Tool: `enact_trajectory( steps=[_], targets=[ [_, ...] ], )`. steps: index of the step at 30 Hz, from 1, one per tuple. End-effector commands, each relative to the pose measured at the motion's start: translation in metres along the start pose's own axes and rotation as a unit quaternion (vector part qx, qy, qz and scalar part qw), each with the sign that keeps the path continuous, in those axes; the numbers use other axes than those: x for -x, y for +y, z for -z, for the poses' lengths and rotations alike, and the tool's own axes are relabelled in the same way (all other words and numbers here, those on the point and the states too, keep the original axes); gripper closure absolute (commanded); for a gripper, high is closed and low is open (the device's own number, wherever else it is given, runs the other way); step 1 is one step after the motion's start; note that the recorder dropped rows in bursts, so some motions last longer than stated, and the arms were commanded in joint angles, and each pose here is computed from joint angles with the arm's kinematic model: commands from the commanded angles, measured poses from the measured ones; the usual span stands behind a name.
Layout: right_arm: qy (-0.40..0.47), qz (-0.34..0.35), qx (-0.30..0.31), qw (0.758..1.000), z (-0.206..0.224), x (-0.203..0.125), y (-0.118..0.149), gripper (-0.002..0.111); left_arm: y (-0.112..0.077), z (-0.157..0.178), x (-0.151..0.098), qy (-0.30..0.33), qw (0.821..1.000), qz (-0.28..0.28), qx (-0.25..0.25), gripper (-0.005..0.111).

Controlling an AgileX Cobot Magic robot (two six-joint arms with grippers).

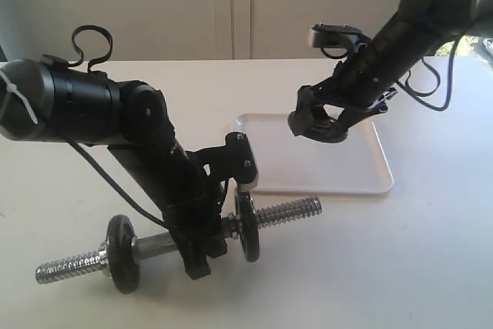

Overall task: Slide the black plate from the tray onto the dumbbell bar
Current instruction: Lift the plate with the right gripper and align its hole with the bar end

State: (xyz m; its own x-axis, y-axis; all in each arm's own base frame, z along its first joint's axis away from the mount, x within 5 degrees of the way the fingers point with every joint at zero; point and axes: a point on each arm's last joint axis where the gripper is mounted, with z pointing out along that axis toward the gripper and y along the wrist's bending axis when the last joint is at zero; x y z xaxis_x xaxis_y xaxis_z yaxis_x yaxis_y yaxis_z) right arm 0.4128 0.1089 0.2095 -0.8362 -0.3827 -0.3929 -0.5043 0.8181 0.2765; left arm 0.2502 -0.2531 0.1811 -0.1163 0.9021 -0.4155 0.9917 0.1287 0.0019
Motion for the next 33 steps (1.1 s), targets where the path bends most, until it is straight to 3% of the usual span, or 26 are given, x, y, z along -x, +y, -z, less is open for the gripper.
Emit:
enact_trajectory(
  steps=[1, 5, 10, 25, 33],
  targets=[
    [-0.015, -0.042, 0.085, 0.995, 0.027, -0.004, -0.007, 0.108, 0.003, 0.021, 0.016, -0.066, 0.996, 0.051, 0.033, 0.107],
    [-0.023, -0.079, 0.172, 0.982, 0.036, -0.012, -0.013, 0.108, 0.005, 0.021, 0.017, -0.072, 0.994, 0.067, 0.042, 0.107],
    [-0.063, -0.117, 0.223, 0.966, 0.039, -0.022, -0.027, 0.108, 0.007, 0.022, 0.018, -0.082, 0.992, 0.085, 0.054, 0.107],
    [-0.07, -0.215, 0.306, 0.925, 0.002, -0.082, -0.03, 0.108, 0.012, 0.023, 0.021, -0.103, 0.984, 0.124, 0.073, 0.107],
    [-0.101, -0.248, 0.32, 0.909, 0.004, -0.09, -0.034, 0.108, 0.012, 0.023, 0.021, -0.104, 0.984, 0.125, 0.076, 0.107]
  ],
)
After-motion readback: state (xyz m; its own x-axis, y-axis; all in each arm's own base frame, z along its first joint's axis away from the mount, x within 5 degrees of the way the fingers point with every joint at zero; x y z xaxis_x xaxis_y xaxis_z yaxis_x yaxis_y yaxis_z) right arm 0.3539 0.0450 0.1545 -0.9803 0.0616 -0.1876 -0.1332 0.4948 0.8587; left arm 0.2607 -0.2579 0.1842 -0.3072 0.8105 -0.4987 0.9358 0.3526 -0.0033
